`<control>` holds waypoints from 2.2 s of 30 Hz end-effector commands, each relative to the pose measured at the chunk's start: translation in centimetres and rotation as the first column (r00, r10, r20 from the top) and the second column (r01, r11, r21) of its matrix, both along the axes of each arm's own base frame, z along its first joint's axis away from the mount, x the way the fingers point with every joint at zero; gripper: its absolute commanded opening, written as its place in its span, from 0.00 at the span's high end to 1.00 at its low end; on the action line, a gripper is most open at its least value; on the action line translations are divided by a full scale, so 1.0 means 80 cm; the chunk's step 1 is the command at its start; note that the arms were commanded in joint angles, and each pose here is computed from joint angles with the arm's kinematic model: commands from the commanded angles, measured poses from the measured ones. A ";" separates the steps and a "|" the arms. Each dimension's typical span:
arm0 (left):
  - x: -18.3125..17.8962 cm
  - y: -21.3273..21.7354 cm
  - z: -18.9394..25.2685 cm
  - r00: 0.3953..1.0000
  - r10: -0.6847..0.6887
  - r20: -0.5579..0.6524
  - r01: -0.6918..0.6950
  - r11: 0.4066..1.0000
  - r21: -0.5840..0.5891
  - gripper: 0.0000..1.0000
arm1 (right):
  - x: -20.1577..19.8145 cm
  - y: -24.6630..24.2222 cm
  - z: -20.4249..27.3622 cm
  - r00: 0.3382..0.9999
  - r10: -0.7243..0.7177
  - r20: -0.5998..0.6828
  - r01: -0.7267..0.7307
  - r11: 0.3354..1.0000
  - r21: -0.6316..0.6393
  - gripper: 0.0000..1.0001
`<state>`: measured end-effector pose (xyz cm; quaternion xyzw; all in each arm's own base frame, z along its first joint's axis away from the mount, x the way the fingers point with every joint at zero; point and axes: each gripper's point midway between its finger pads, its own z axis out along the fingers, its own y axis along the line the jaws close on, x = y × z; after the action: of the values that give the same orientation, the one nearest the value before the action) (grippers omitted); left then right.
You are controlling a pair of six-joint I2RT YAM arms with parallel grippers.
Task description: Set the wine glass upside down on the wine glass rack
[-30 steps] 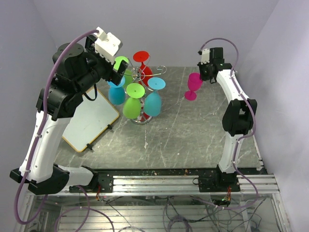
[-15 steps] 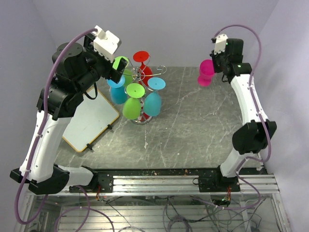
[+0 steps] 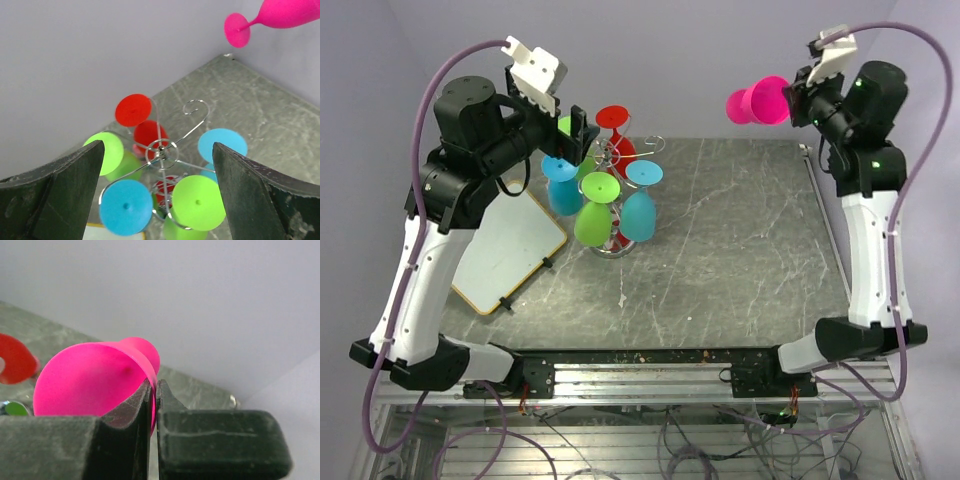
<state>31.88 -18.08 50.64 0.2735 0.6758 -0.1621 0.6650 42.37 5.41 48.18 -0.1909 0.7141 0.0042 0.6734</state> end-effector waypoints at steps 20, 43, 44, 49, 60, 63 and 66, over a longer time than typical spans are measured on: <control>0.037 -0.104 0.022 0.936 -0.316 -0.156 0.214 0.862 -0.459 0.09 | -0.106 0.118 0.116 0.830 0.524 0.190 -0.556 0.806 0.203 1.00; 0.049 -0.169 -0.015 0.832 -0.490 -0.262 0.278 0.776 -0.566 0.38 | -0.107 0.141 0.096 0.760 0.632 0.153 -0.647 0.715 0.265 1.00; 0.049 -0.171 -0.017 0.827 -0.494 -0.267 0.280 0.775 -0.567 0.41 | -0.106 0.141 0.095 0.761 0.631 0.152 -0.646 0.716 0.265 1.00; 0.046 -0.179 -0.030 0.808 -0.510 -0.295 0.282 0.774 -0.568 0.50 | -0.106 0.140 0.096 0.761 0.630 0.154 -0.646 0.716 0.264 1.00; 0.034 -0.196 -0.032 0.784 -0.549 -0.289 0.321 0.758 -0.567 0.64 | -0.105 0.143 0.090 0.755 0.640 0.146 -0.652 0.706 0.276 1.00; 0.033 -0.197 -0.031 0.788 -0.546 -0.285 0.324 0.761 -0.562 0.75 | -0.106 0.143 0.090 0.758 0.636 0.147 -0.649 0.711 0.271 1.00; 0.036 -0.193 -0.029 0.804 -0.525 -0.278 0.315 0.774 -0.550 0.93 | -0.104 0.141 0.089 0.767 0.625 0.146 -0.639 0.723 0.265 1.00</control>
<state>35.46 -32.87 47.42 0.1868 0.6765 -0.5188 0.4881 34.22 16.48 55.06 -0.3157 0.5864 0.3396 0.6642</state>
